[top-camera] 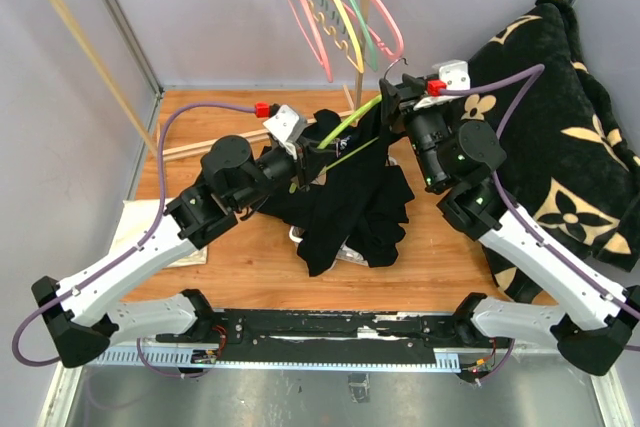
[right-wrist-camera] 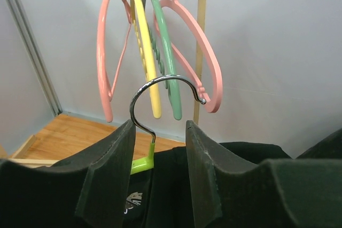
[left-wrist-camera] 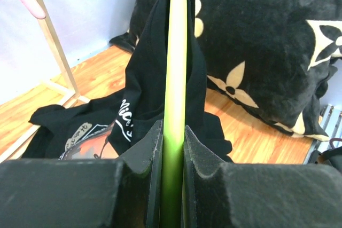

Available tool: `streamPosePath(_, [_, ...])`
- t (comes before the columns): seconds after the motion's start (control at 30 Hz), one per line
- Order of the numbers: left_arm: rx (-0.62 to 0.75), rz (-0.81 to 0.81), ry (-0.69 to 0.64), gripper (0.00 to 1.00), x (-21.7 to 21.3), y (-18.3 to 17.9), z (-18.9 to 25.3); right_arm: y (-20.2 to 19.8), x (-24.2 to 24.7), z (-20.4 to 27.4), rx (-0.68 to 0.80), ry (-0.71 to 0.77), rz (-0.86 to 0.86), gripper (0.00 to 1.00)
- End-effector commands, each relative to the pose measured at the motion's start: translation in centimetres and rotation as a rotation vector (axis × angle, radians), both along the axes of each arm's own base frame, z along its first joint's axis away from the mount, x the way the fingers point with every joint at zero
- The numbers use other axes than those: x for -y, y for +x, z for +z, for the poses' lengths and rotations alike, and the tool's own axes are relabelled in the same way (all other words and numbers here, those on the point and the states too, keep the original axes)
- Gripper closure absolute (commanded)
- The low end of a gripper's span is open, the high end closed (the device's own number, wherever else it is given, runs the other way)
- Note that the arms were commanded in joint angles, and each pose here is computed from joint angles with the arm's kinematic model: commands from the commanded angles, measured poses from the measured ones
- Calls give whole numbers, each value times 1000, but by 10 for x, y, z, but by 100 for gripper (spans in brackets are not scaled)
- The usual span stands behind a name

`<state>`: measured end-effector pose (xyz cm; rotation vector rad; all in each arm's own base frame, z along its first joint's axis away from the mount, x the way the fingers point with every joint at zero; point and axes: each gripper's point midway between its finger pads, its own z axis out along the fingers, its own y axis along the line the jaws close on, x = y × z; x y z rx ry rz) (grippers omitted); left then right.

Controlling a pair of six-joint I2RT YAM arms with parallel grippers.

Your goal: Remove the t-shirt from the hanger

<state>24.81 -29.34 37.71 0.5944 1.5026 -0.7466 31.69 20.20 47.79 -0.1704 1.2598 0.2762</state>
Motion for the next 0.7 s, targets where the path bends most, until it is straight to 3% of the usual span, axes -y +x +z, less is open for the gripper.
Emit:
streamPosePath(0.0, [96, -3, -101, 99, -11, -10, 37, -22, 22, 29, 75, 76, -7, 56])
streamPosePath(0.13, [122, -14, -130, 100, -14, -15, 47, -35, 36, 27, 76, 78, -6, 55])
streamPosePath(0.4, [129, -45, -125, 99, -9, -18, 52, -54, 46, 26, 97, 45, 29, 37])
streamPosePath(0.67, [149, -44, -150, 99, -13, -22, 63, -55, 40, 15, 69, -12, 59, 37])
